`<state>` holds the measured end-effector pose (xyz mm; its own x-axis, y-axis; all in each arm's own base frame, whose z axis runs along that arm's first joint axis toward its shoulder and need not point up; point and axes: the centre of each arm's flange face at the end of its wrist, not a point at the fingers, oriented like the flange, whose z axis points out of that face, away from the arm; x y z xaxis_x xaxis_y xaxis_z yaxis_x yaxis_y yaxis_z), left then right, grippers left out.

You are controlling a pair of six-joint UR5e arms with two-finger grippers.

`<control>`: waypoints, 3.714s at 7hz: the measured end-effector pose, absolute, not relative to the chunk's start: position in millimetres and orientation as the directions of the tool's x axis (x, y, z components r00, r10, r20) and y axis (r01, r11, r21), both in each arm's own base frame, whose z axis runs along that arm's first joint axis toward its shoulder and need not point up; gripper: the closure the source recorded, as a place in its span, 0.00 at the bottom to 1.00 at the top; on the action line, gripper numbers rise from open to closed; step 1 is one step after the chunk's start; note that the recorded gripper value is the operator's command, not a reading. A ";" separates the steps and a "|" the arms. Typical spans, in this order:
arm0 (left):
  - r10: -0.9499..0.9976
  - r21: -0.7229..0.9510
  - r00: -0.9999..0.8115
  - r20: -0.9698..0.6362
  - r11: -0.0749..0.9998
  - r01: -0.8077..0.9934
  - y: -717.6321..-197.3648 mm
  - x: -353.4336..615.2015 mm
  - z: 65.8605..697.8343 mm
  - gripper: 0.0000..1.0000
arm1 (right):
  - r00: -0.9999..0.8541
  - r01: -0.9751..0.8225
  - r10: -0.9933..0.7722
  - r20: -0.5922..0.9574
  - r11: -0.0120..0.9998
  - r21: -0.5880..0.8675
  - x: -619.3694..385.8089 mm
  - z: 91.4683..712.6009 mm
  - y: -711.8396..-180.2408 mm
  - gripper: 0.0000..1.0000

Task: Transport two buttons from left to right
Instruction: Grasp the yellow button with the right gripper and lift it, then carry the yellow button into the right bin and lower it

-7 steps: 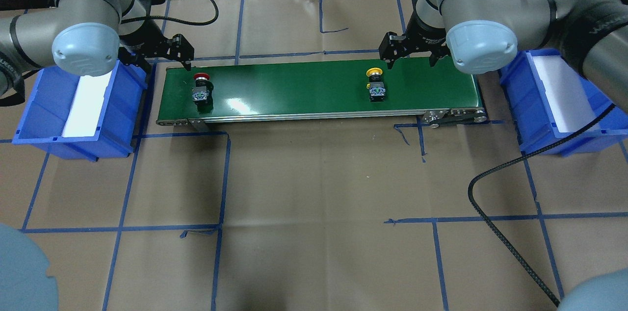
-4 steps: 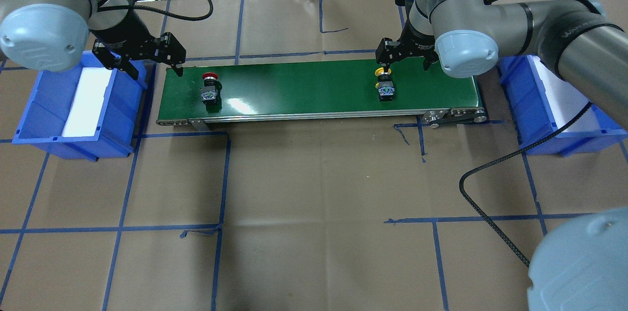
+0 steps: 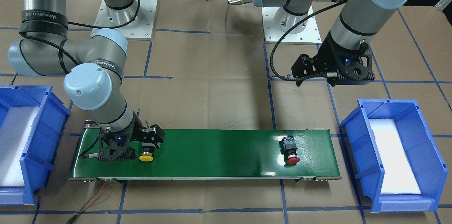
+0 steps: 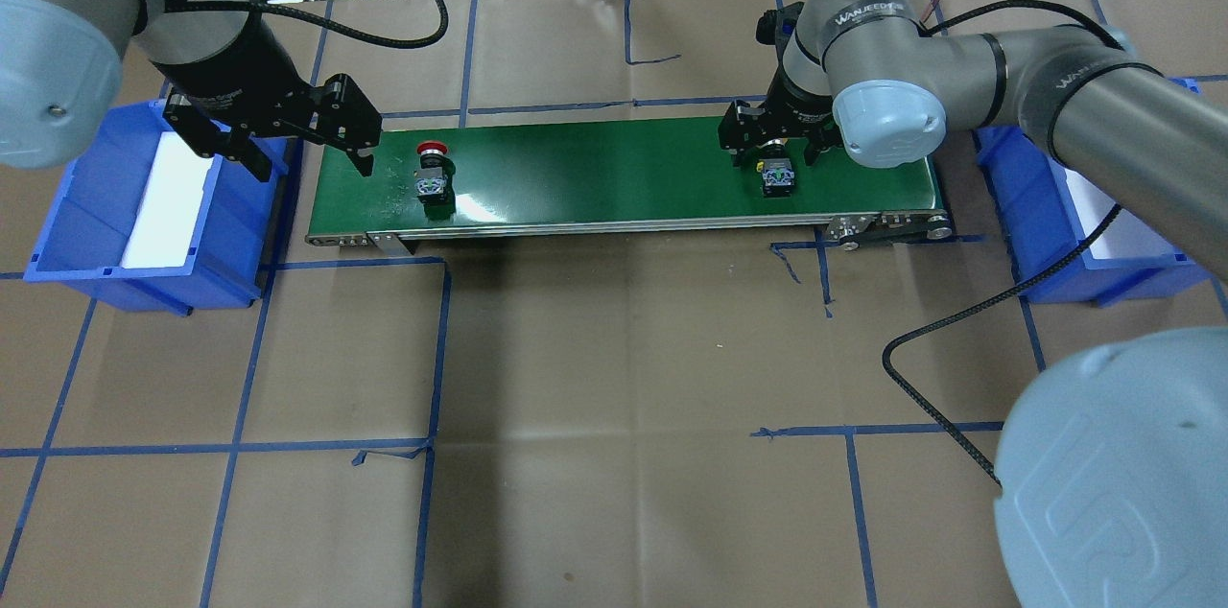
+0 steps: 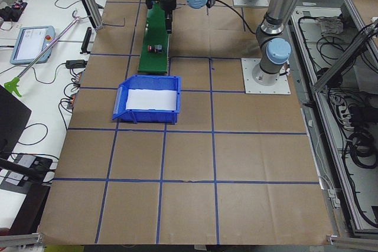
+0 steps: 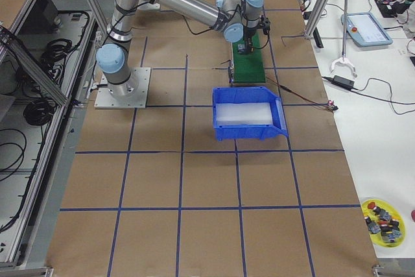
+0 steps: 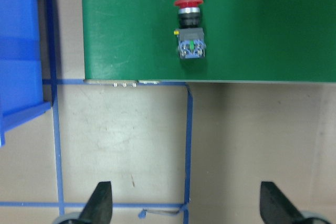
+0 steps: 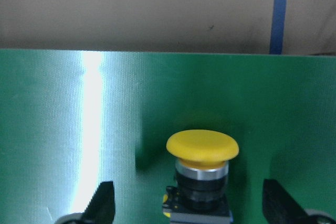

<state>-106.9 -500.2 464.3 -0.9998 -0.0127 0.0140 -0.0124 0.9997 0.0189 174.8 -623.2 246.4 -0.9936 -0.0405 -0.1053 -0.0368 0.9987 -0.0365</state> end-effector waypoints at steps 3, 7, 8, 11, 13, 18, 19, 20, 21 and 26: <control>-0.011 0.048 -1.000 0.015 0.999 -0.010 -515.7 -102.9 478.9 0.00 | -0.998 -0.053 -0.053 -0.046 0.999 -0.004 165.0 239.5 -622.8 0.96; 0.004 0.068 -1.000 0.011 0.998 0.005 -514.6 -107.8 487.9 0.00 | -1.000 0.010 0.009 -0.011 1.000 -0.024 100.5 345.1 -638.1 0.97; 0.007 0.069 -1.000 0.011 0.998 0.008 -509.5 -108.3 486.8 0.00 | -1.000 0.000 -0.001 -0.011 1.000 -0.030 51.1 380.6 -641.3 0.98; 0.009 0.057 -1.000 0.011 0.998 0.010 -503.8 -108.8 485.3 0.00 | -0.991 -0.135 -0.134 0.011 0.989 -0.062 -107.5 423.9 -629.4 0.98; 0.010 0.052 -1.000 0.010 0.999 0.010 -504.0 -108.7 485.5 0.00 | -0.976 -0.219 -0.219 -0.004 0.975 -0.040 -172.9 404.8 -611.0 0.99; 0.009 0.037 -1.000 0.007 0.999 0.010 -504.2 -108.4 487.4 0.00 | -0.959 -0.282 -0.283 -0.023 0.959 -0.019 -202.1 281.3 -563.2 0.98; 0.009 0.037 -1.000 0.006 0.999 0.009 -504.2 -108.4 487.4 0.00 | -0.956 -0.292 -0.292 -0.031 0.956 -0.010 -199.5 262.8 -558.0 0.98; 0.010 0.037 -1.000 0.006 0.999 0.010 -504.0 -108.4 487.7 0.00 | -0.954 -0.296 -0.295 -0.044 0.955 0.003 -199.5 248.4 -556.0 0.97; 0.010 0.036 -1.000 0.006 0.999 0.010 -503.9 -108.4 488.0 0.00 | -0.955 -0.293 -0.292 -0.056 0.956 0.014 -202.1 237.6 -555.0 0.95; 0.012 0.036 -1.000 0.005 0.999 0.012 -503.4 -108.3 488.4 0.00 | -0.960 -0.273 -0.270 -0.077 0.962 0.031 -209.0 225.1 -551.9 0.00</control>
